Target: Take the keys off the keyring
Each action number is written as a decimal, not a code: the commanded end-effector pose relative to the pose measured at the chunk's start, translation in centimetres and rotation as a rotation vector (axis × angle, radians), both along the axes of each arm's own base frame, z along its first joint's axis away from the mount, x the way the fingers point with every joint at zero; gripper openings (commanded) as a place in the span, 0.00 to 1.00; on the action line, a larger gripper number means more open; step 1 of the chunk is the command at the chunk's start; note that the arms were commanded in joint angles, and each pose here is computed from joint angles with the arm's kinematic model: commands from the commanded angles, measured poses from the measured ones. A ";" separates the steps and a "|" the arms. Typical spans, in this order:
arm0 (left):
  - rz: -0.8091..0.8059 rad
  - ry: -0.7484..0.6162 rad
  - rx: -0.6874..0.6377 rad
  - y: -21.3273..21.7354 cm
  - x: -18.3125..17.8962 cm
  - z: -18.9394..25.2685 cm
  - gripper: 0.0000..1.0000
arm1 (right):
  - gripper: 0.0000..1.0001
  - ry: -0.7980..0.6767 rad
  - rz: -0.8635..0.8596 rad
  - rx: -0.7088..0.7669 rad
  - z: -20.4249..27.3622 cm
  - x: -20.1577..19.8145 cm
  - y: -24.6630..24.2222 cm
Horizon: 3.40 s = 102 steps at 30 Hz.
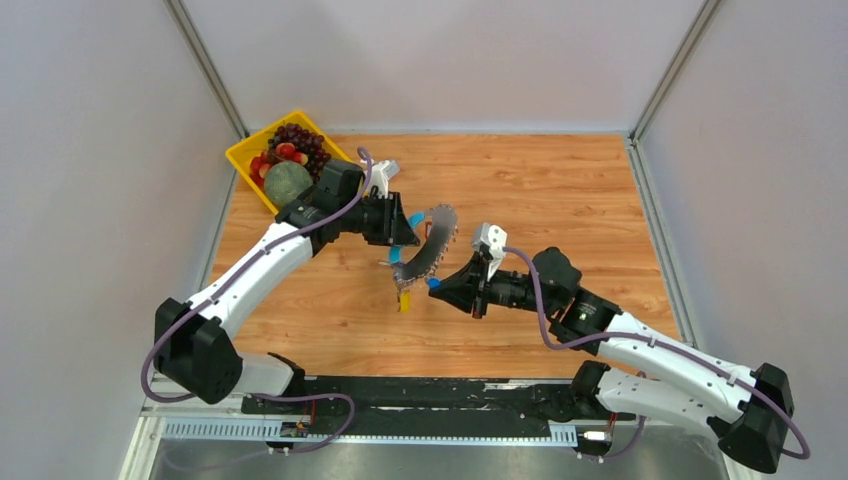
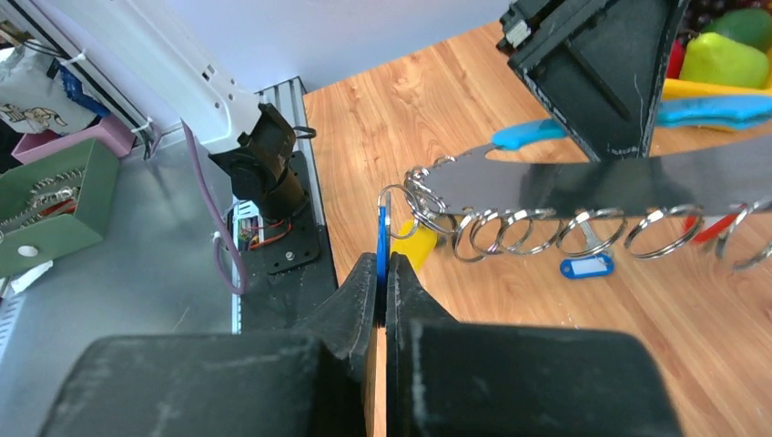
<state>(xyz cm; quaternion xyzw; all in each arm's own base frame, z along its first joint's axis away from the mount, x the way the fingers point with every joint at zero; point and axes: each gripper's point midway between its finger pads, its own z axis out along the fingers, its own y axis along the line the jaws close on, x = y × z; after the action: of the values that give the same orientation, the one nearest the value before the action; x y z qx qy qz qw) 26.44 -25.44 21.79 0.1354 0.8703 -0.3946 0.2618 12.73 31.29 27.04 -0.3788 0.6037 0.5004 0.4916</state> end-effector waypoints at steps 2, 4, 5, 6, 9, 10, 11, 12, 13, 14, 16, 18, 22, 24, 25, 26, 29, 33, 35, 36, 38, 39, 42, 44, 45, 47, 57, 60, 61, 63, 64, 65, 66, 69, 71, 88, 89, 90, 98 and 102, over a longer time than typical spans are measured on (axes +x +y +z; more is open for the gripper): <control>0.031 -0.052 -0.008 -0.1 2.4 -0.3 0.43 | 0.00 -0.012 0.027 0.121 8.8 0.1 1.3; 0.034 -0.070 -0.003 0.1 2.4 -0.1 0.53 | 0.00 0.044 0.003 0.107 9.3 1.5 1.9; 0.040 -0.090 -0.004 0.3 2.3 0.4 0.56 | 0.00 0.071 0.003 0.110 9.7 1.9 2.2; 0.054 -0.111 0.009 0.6 2.5 0.6 0.61 | 0.00 0.108 -0.003 0.114 9.8 2.6 2.3; 0.110 -0.181 0.041 2.3 2.3 2.0 0.75 | 0.00 0.192 -0.010 0.130 10.4 3.8 2.6; 0.133 -0.199 0.061 2.9 2.4 2.1 0.78 | 0.00 0.210 -0.011 0.132 10.5 4.1 2.7; 0.157 -0.233 0.062 3.6 2.3 3.0 0.82 | 0.00 0.223 -0.011 0.136 10.6 4.3 2.7; 0.167 -0.248 0.064 4.0 2.1 3.3 0.83 | 0.00 0.234 -0.008 0.139 10.8 4.3 2.8; 0.189 -0.279 0.059 4.7 1.9 4.1 0.86 | 0.00 0.243 -0.005 0.143 11.0 4.4 2.8; 0.199 -0.297 0.055 5.0 1.7 4.6 0.87 | 0.00 0.252 0.006 0.145 11.1 4.3 2.8; 0.231 -0.366 0.034 6.2 0.9 6.8 0.89 | 0.00 0.253 0.029 0.147 11.5 4.0 2.8; 0.253 -0.423 0.023 6.9 0.4 8.3 0.91 | 0.00 0.250 0.048 0.147 11.7 3.6 2.8; 0.247 -0.542 -0.023 7.6 -1.1 11.5 0.94 | 0.00 0.233 0.058 0.148 12.0 3.5 2.7; 0.219 -0.593 -0.061 7.4 -1.9 12.8 0.95 | 0.00 0.232 0.055 0.148 12.0 3.7 2.6; 0.191 -0.618 -0.086 7.0 -2.3 13.4 0.95 | 0.00 0.230 0.055 0.147 12.0 3.7 2.6; 0.179 -0.642 -0.106 7.0 -2.8 14.0 0.94 | 0.00 0.226 0.056 0.147 12.1 3.7 2.6; 0.090 -0.710 -0.185 5.8 -4.1 15.2 0.89 | 0.00 0.215 0.044 0.148 12.2 4.1 2.5; -0.010 -0.769 -0.274 4.6 -5.7 15.7 0.77 | 0.00 0.220 0.015 0.155 12.3 4.7 2.3; -0.057 -0.780 -0.318 4.1 -6.5 15.8 0.73 | 0.00 0.228 0.011 0.158 12.3 4.8 2.3; -0.082 -0.769 -0.337 3.8 -7.0 15.5 0.72 | 0.00 0.231 0.013 0.158 12.3 4.8 2.3; -0.115 -0.780 -0.373 3.5 -7.7 16.0 0.71 | 0.00 0.239 0.020 0.159 12.4 4.7 2.4; -0.125 -0.797 -0.387 3.4 -7.9 16.4 0.71 | 0.00 0.240 0.026 0.161 12.5 4.6 2.4; -0.148 -0.812 -0.413 3.3 -8.4 17.0 0.69 | 0.00 0.243 0.040 0.162 12.6 4.3 2.4; -0.154 -0.814 -0.417 3.2 -8.5 17.0 0.68 | 0.00 0.242 0.046 0.163 12.7 4.1 2.3; -0.155 -0.813 -0.418 3.2 -8.5 17.0 0.66 | 0.00 0.240 0.047 0.163 12.7 4.0 2.2; -0.163 -0.815 -0.424 3.1 -8.5 17.0 0.64 | 0.00 0.236 0.049 0.164 12.8 3.9 2.2; -0.219 -0.783 -0.453 2.2 -8.5 16.6 0.38 | 0.00 0.228 0.078 0.163 13.1 3.4 2.1; -0.252 -0.796 -0.489 2.0 -9.1 17.1 0.37 | 0.00 0.229 0.092 0.164 13.3 3.1 2.1; -0.269 -0.801 -0.505 1.9 -9.4 17.3 0.38 | 0.00 0.231 0.097 0.163 13.3 3.0 2.1; -0.288 -0.806 -0.519 1.8 -9.8 17.3 0.39 | 0.00 0.234 0.103 0.163 13.3 2.9 2.1; -0.291 -0.806 -0.520 1.8 -9.8 17.3 0.40 | 0.00 0.236 0.107 0.164 13.4 2.8 2.1; -0.292 -0.805 -0.519 1.7 -9.8 17.1 0.40 | 0.00 0.237 0.106 0.165 13.5 2.9 2.1; -0.293 -0.804 -0.518 1.7 -9.8 17.0 0.40 | 0.00 0.237 0.108 0.167 13.5 2.8 2.1; -0.295 -0.800 -0.514 1.6 -9.6 16.6 0.40 | 0.00 0.236 0.113 0.171 13.9 2.7 2.1; -0.301 -0.810 -0.514 1.5 -9.6 16.3 0.40 | 0.00 0.236 0.116 0.173 14.1 2.7 2.2; -0.243 -0.942 -0.470 1.6 -9.2 16.4 0.40 | 0.00 0.252 0.116 0.168 13.9 3.1 2.6; -0.223 -0.936 -0.462 1.8 -8.9 16.4 0.42 | 0.00 0.245 0.106 0.166 13.7 3.3 2.5; -0.169 -0.907 -0.439 2.1 -8.1 16.2 0.45 | 0.00 0.249 0.091 0.162 13.4 3.5 2.5; 0.191 -0.493 -0.379 3.7 -4.0 12.4 0.69 | 0.00 0.587 -0.200 0.177 8.1 8.4 1.9; 0.192 -0.367 -0.388 3.1 -4.4 10.3 0.73 | 0.00 0.857 -0.322 0.180 4.7 10.5 1.1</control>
<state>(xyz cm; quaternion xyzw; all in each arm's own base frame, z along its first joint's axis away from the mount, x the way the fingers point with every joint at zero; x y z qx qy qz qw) 21.88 -22.26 34.51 0.1359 0.6804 -0.4840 0.5332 20.60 33.24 33.30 -0.1423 0.7211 0.5768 0.3565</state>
